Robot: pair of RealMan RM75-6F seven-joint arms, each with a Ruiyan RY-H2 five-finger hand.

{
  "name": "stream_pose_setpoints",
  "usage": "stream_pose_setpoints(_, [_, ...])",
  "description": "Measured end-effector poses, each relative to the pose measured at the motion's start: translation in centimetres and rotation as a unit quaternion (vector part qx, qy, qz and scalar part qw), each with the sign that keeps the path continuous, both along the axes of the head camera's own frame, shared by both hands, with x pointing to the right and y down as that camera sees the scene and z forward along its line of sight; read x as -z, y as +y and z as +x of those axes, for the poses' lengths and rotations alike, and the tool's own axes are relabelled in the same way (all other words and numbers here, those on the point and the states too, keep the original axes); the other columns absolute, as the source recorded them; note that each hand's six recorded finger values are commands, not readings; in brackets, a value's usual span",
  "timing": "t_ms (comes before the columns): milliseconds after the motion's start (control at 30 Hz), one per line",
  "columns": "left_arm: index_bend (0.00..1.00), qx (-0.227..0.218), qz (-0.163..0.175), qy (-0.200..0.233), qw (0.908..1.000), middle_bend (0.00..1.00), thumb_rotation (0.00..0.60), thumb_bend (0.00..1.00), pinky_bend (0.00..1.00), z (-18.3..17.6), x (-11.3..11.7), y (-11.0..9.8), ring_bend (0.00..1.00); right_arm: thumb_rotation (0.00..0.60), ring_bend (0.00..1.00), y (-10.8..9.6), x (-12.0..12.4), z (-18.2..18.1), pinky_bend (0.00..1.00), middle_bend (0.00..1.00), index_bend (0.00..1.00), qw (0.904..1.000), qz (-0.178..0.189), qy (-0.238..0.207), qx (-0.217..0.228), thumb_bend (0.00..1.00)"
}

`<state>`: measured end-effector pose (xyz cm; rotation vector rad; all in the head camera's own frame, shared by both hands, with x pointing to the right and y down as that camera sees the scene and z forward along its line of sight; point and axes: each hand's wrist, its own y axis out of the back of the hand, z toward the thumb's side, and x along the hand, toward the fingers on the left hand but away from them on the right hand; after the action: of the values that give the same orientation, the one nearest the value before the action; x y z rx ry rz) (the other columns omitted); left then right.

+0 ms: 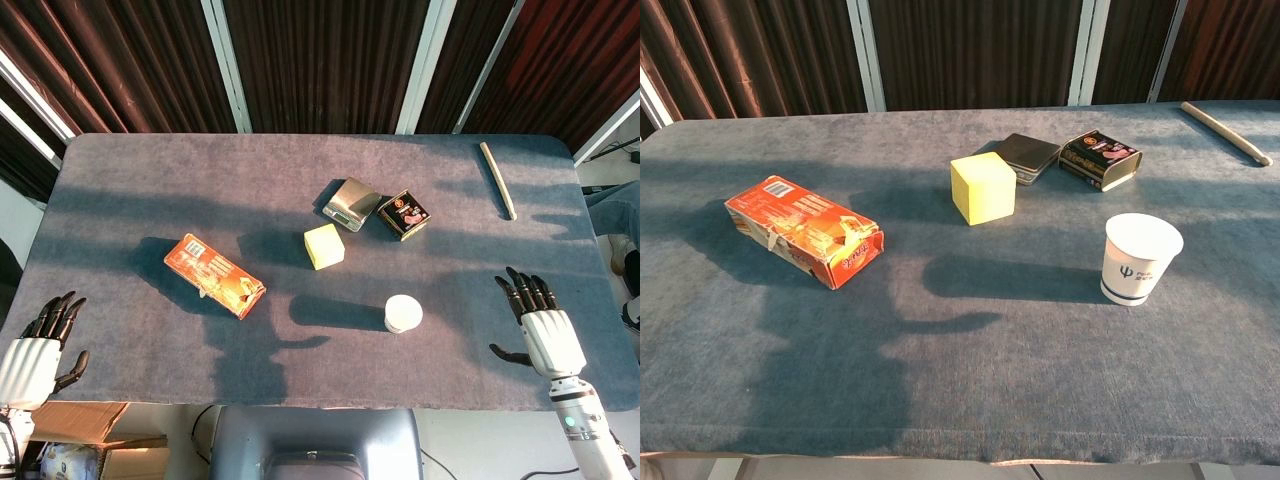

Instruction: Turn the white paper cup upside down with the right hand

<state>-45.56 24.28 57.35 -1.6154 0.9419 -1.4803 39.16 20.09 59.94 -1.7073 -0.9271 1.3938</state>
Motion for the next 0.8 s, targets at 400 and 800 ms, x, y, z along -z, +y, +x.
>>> stream_pose_setpoints(400, [0.04, 0.010, -0.002, 0.002, 0.9999, 0.00, 0.600, 0.39, 0.26, -0.2, 0.2, 0.0, 0.00, 0.600, 0.00, -0.7, -1.3, -0.6, 0.07, 0.00, 0.00, 0.9989, -0.015, -0.044, -0.001, 0.11])
stream_pose_setpoints(800, [0.08, 0.027, 0.005, 0.008, 0.9996, 0.02, 0.600, 0.38, 0.26, -0.9, 1.0, 0.2, 0.00, 0.600, 0.00, -2.0, -6.4, -3.7, 0.08, 0.00, 0.00, 0.9761, -0.098, -0.194, 0.012, 0.11])
